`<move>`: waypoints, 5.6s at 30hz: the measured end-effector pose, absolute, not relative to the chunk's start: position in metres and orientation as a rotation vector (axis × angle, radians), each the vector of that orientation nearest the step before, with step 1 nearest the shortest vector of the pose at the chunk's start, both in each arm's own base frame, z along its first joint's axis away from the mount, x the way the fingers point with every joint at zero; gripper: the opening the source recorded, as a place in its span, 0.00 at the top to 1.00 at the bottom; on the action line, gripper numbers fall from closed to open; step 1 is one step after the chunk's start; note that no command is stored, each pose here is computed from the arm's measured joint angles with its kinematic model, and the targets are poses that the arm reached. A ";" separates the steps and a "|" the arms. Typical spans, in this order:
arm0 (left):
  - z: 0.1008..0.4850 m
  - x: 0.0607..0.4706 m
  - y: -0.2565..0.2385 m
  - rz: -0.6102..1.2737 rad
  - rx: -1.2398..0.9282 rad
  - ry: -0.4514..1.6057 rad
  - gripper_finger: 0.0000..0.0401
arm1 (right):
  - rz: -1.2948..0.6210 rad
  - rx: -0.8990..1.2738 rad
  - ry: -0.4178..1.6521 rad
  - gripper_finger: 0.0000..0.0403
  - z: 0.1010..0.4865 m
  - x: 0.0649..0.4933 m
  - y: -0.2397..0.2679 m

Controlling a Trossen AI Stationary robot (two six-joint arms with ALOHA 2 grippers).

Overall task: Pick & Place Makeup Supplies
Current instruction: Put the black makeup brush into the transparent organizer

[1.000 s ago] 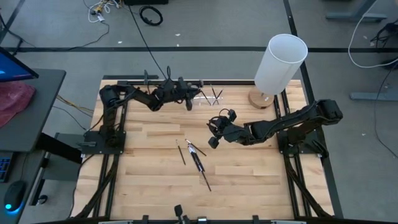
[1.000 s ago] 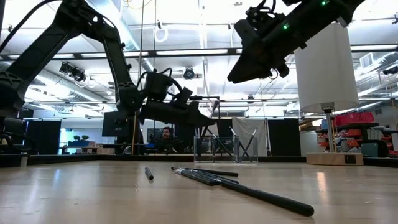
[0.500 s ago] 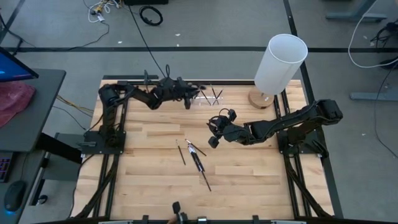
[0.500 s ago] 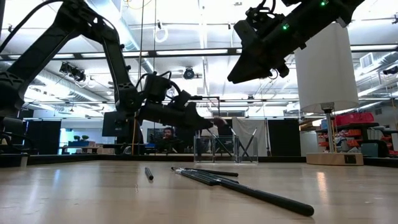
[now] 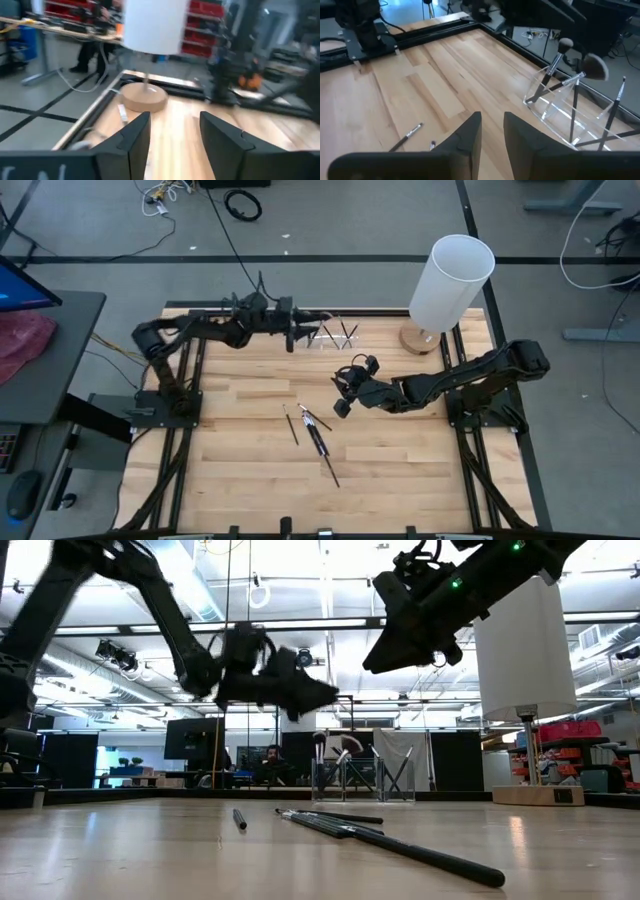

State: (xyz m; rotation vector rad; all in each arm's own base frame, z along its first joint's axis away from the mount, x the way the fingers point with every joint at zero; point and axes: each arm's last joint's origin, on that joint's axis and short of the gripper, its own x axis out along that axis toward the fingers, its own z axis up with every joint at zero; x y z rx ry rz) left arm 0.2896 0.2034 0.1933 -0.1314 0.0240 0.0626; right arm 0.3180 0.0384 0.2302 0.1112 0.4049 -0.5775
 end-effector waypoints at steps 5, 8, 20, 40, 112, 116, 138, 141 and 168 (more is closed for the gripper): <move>0.215 0.282 0.172 0.082 -0.014 0.242 0.63 | -0.543 0.131 0.397 0.79 0.218 0.329 0.040; 0.219 0.275 0.149 0.161 0.065 0.430 0.67 | -0.511 0.142 0.412 0.79 0.204 0.338 0.040; 0.153 0.247 0.074 0.168 -0.030 0.674 0.87 | -0.327 0.219 0.545 0.77 0.164 0.355 0.028; 0.113 0.179 0.028 0.365 -0.182 0.197 0.97 | -0.213 0.107 0.565 0.62 0.079 0.377 0.044; 0.197 0.254 0.006 -0.136 0.106 -0.136 0.57 | -0.088 -0.001 -0.237 0.97 0.202 0.384 0.032; 0.199 0.254 0.005 -0.131 0.105 -0.146 0.69 | -0.084 -0.001 -0.241 0.97 0.202 0.384 0.033; 0.180 0.256 0.006 -0.057 0.087 0.057 0.97 | -0.111 0.030 0.091 0.80 0.200 0.376 0.031; 0.164 0.254 0.009 0.020 0.086 0.223 0.97 | -0.126 0.040 0.277 0.71 0.202 0.364 0.027; 0.147 0.248 0.012 0.140 0.079 0.407 0.96 | -0.184 0.003 0.308 0.51 0.180 0.406 0.014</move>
